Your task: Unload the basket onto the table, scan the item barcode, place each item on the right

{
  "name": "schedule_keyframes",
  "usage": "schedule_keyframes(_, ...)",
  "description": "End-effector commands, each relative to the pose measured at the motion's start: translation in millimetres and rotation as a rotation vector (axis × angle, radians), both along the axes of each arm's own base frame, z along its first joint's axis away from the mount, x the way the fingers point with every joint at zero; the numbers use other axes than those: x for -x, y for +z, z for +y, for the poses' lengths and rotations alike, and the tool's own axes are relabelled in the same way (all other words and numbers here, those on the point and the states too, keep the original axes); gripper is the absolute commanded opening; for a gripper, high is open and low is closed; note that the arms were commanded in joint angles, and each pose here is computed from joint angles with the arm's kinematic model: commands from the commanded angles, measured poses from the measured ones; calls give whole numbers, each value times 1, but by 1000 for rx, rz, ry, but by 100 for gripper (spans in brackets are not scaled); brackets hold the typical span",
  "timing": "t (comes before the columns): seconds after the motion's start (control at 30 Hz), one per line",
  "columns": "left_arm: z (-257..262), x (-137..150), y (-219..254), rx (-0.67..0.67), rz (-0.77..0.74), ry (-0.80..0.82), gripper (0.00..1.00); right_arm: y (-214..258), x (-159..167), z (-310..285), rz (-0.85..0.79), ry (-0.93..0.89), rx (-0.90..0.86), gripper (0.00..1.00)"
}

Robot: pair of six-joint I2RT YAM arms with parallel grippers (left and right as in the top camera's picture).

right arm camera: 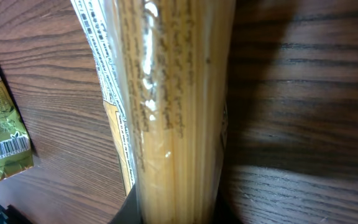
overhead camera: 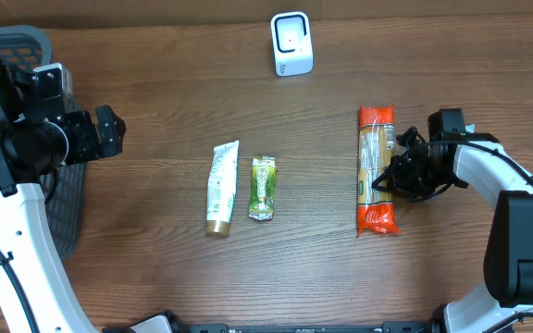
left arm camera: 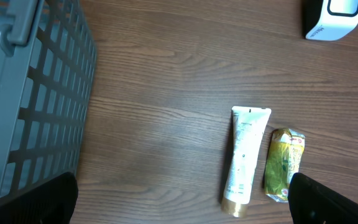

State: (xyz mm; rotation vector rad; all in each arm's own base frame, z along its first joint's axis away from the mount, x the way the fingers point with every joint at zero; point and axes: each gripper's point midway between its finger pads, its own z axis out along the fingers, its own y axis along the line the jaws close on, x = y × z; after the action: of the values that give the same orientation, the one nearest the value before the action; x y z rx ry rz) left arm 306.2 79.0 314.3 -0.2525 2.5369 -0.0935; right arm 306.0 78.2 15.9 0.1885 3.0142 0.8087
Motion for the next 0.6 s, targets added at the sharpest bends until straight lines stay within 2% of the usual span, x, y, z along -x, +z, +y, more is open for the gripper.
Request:
schedule_keyframes(0.0, -1, -2, 4, -1, -15, -18, 100, 0, -2, -6, 19, 22, 66, 4)
schedule_keyframes(0.1, -1, -2, 4, -1, -15, -18, 100, 21, -12, -12, -1, 15, 171, 4)
schedule_keyframes(0.23, -1, -2, 4, -1, -15, -18, 100, 50, -17, -21, -8, -47, 417, 4)
schedule_keyframes(0.4, -1, -2, 4, -1, -15, -18, 100, 76, -6, -44, -34, -170, 858, 4)
schedule_keyframes(0.57, -1, -2, 4, -1, -15, -18, 100, 81, 9, -41, -62, -110, 1088, 4)
